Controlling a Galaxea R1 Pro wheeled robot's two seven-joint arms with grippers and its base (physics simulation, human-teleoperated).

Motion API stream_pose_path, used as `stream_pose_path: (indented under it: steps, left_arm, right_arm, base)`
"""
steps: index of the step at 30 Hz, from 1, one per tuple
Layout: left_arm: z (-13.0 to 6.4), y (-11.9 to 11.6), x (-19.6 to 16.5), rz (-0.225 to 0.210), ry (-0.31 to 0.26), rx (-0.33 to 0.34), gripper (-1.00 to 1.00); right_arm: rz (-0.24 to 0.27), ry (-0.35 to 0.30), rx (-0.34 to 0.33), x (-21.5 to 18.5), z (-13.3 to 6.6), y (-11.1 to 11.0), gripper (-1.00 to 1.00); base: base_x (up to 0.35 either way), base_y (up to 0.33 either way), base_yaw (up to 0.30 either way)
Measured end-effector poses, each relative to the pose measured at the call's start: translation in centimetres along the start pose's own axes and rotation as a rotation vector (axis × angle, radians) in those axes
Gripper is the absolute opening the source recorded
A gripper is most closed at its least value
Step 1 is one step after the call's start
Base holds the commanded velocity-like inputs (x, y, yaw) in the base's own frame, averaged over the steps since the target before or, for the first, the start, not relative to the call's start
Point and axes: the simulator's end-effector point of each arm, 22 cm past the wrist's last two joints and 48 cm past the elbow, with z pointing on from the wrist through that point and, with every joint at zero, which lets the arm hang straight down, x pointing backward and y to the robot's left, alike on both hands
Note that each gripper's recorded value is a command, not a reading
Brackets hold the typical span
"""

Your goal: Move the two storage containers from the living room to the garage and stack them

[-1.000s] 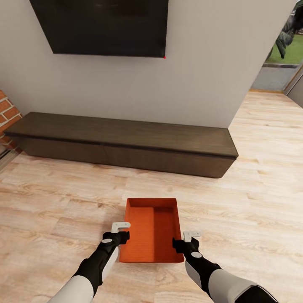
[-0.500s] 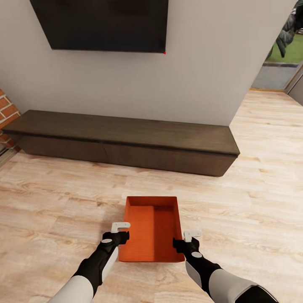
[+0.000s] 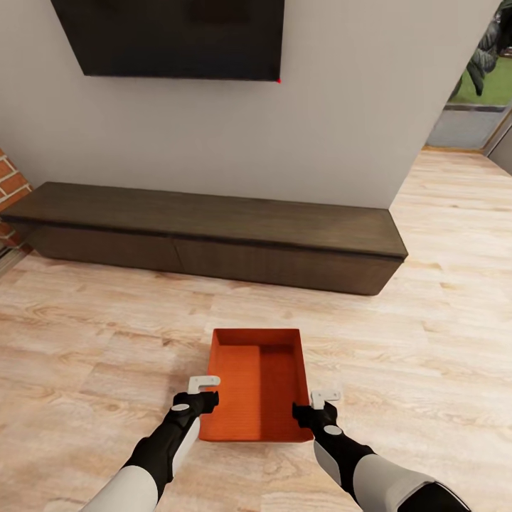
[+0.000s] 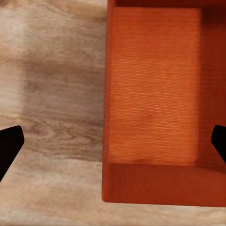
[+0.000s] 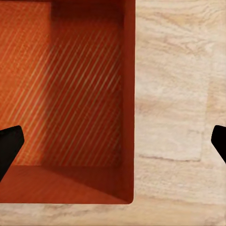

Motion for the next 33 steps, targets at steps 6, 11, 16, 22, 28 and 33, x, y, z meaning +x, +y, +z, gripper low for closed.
stream_pose_path:
  steps: [6, 11, 16, 22, 28, 33]
  left_arm:
    - [1.0, 0.0, 0.7, 0.001, 0.001, 0.0, 1.0]
    - [1.8, -0.1, 1.3, 0.0, 0.001, 0.0, 1.0]
    - [2.7, -0.1, 1.9, 0.0, 0.001, 0.0, 1.0]
    - [3.7, -0.1, 2.5, -0.001, -0.001, 0.001, 1.0]
    - [4.7, -0.1, 3.1, -0.002, -0.004, 0.0, 1.0]
    - [5.3, -0.2, 3.6, -0.002, -0.005, 0.0, 1.0]
  right_arm:
    - [0.002, 0.0, 0.001, 0.7, 1.0, -0.1, 1.0]
    - [0.0, 0.006, 0.0, 1.3, 1.8, 0.0, 1.0]
    - [-0.001, 0.009, -0.002, 1.8, 2.6, 0.0, 1.0]
    - [0.001, -0.002, -0.003, 2.1, 3.6, 0.1, 1.0]
    - [0.001, -0.018, -0.007, 2.1, 4.6, 0.2, 1.0]
    - [-0.002, -0.029, -0.011, 2.2, 5.3, 0.4, 1.0]
  base:
    - [0.0, 0.0, 0.0]
    - [0.0, 0.0, 0.0]
    - [0.0, 0.0, 0.0]
    - [0.0, 0.0, 0.0]
    - [0.0, 0.0, 0.0]
    - [0.0, 0.0, 0.0]
